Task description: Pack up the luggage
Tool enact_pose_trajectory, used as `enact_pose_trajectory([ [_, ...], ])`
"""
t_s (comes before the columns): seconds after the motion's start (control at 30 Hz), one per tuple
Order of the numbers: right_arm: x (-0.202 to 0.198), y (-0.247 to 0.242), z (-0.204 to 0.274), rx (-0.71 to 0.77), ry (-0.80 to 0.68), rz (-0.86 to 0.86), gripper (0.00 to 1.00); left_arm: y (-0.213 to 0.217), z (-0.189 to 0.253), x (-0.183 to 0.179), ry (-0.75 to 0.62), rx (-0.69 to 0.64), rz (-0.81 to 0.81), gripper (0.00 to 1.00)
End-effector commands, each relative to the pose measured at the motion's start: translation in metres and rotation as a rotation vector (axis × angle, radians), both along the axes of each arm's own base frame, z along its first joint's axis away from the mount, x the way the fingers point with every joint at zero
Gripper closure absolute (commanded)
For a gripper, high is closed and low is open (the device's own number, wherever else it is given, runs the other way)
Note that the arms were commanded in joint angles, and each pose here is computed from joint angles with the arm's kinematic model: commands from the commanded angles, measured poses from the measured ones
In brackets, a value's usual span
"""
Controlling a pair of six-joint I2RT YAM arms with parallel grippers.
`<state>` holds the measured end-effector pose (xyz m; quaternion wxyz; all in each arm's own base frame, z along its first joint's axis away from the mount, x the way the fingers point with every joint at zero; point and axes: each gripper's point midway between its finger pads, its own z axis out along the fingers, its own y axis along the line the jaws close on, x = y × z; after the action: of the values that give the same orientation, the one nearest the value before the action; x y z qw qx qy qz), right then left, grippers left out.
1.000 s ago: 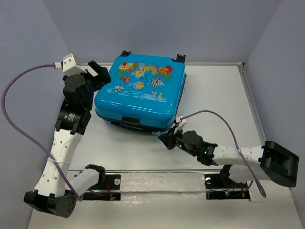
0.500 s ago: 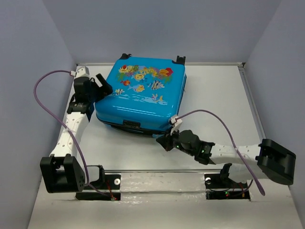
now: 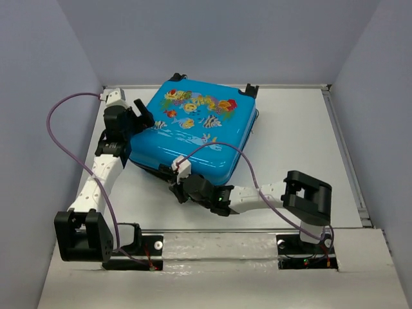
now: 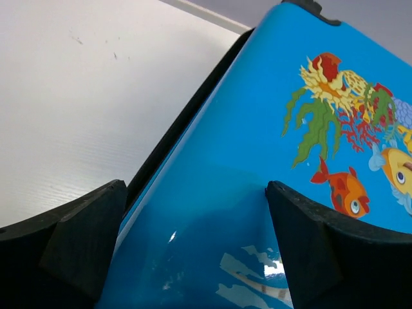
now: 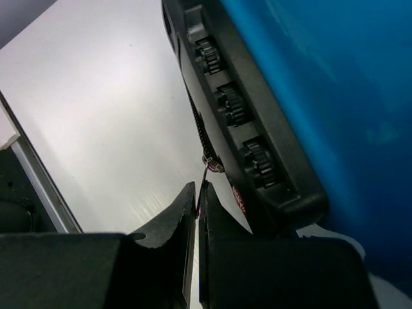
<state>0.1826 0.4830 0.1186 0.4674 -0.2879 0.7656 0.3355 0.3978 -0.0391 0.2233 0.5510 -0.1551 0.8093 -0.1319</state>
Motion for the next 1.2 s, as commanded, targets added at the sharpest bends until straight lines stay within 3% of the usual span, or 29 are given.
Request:
enact_pose_trajectory([
  [0.0, -0.143, 0.101, 0.025, 0.189, 0.098, 0.535, 0.93, -0.081, -0.023, -0.038, 0.155, -0.183, -0.278, 0.01],
  [0.07, -0.163, 0.118, 0.021, 0.211, 0.111, 0.569, 0.93, -0.078, -0.026, -0.036, 0.161, -0.186, -0.263, 0.01],
  [0.13, -0.159, 0.121, 0.024, 0.221, 0.099, 0.548, 0.93, -0.076, -0.027, -0.037, 0.16, -0.189, -0.256, 0.01],
  [0.17, -0.152, 0.116, 0.024, 0.194, 0.086, 0.513, 0.87, -0.073, -0.025, -0.037, 0.151, -0.185, -0.238, 0.01],
  [0.2, -0.147, 0.109, 0.029, 0.177, 0.065, 0.488, 0.76, -0.071, -0.021, -0.038, 0.137, -0.179, -0.23, 0.01],
  [0.23, -0.144, 0.093, 0.019, 0.131, 0.063, 0.467, 0.57, -0.069, -0.019, -0.037, 0.128, -0.174, -0.22, 0.01],
  [0.27, -0.131, 0.076, 0.014, 0.064, 0.053, 0.392, 0.21, -0.067, -0.016, -0.037, 0.118, -0.168, -0.214, 0.01],
  [0.3, -0.127, 0.06, 0.046, 0.084, 0.034, 0.364, 0.09, -0.064, -0.013, -0.037, 0.109, -0.158, -0.202, 0.01],
  [0.33, -0.123, 0.044, 0.049, 0.05, 0.038, 0.33, 0.01, -0.062, -0.009, -0.036, 0.099, -0.153, -0.196, 0.01],
  [0.43, -0.107, -0.019, 0.062, -0.003, 0.056, 0.211, 0.0, -0.054, -0.005, -0.033, 0.086, -0.119, -0.165, 0.01],
  [0.47, -0.1, -0.045, 0.044, -0.055, 0.079, 0.168, 0.0, -0.051, -0.001, -0.031, 0.077, -0.109, -0.153, 0.01],
  [0.5, -0.08, -0.066, 0.07, 0.027, 0.105, 0.1, 0.0, -0.043, 0.001, -0.03, 0.072, -0.085, -0.126, 0.01],
  [0.63, -0.021, -0.137, 0.081, 0.115, 0.154, -0.12, 0.0, -0.02, 0.018, -0.029, 0.024, -0.023, -0.031, 0.01],
  [0.77, 0.059, -0.214, 0.093, 0.15, 0.131, -0.432, 0.0, 0.023, 0.031, -0.028, 0.006, 0.12, 0.151, 0.01],
  [0.9, 0.119, -0.263, 0.098, 0.217, 0.19, -0.572, 0.0, 0.037, 0.027, -0.021, 0.02, 0.101, 0.178, 0.01],
  [1.1, 0.154, -0.272, 0.112, 0.365, 0.229, -0.536, 0.01, 0.065, 0.014, 0.004, 0.077, 0.061, 0.224, 0.01],
  [1.13, 0.159, -0.274, 0.107, 0.385, 0.253, -0.532, 0.05, 0.068, 0.001, 0.012, 0.115, 0.052, 0.218, 0.01],
  [1.17, 0.166, -0.285, 0.104, 0.419, 0.272, -0.554, 0.29, 0.067, -0.004, 0.016, 0.132, 0.04, 0.205, 0.01],
])
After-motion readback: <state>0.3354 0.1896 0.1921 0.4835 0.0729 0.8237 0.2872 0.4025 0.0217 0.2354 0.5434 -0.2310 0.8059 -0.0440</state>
